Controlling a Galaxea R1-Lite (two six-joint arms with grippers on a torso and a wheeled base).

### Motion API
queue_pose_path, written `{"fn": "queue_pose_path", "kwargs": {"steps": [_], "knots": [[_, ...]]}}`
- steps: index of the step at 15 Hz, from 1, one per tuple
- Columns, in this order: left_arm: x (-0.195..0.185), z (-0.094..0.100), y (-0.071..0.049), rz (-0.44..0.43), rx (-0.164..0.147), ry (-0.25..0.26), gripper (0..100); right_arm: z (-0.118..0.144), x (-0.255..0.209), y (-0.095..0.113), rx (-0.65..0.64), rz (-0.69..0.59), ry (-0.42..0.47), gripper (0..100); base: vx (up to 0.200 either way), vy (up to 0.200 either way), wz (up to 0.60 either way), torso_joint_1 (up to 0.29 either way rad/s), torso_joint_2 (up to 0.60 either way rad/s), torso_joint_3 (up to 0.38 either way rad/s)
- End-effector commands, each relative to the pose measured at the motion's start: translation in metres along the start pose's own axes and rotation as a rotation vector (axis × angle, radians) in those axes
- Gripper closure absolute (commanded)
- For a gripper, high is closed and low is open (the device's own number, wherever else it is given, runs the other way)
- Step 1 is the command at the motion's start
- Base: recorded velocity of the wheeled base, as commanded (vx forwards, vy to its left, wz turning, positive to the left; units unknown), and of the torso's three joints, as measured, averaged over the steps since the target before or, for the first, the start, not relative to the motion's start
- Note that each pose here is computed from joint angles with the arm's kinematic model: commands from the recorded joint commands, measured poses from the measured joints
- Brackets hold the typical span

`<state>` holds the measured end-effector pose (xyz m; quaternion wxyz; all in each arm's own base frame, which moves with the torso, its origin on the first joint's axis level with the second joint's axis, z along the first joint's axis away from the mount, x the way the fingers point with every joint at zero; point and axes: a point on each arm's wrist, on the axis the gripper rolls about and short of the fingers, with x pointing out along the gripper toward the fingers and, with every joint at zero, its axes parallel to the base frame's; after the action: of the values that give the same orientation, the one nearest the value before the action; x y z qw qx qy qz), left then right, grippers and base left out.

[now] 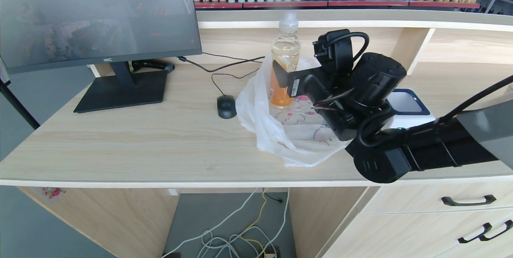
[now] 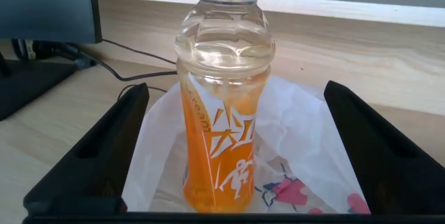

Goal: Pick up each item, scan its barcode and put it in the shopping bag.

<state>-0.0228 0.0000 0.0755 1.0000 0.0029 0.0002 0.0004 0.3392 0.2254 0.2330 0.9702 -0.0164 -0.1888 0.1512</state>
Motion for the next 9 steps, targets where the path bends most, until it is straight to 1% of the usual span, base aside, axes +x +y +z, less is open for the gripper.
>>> {"fn": "queue_pose_path", "kwargs": {"steps": [1,3,9], "knots": [[0.0,0.0,0.0,0.001,0.0,0.0,0,0.021,-0.018,-0.009,0.007,-0.005,-0.028,0,0.0,0.0,0.0,0.0,0.0,0.0],[0.0,0.0,0.0,-0.001,0.0,0.0,0,0.025,-0.027,-0.012,0.007,-0.004,-0.03,0,0.0,0.0,0.0,0.0,0.0,0.0],[0.0,0.0,0.0,0.001,0.0,0.0,0,0.046,-0.062,-0.025,0.013,0.005,-0.033,0,0.0,0.0,0.0,0.0,0.0,0.0]]}}
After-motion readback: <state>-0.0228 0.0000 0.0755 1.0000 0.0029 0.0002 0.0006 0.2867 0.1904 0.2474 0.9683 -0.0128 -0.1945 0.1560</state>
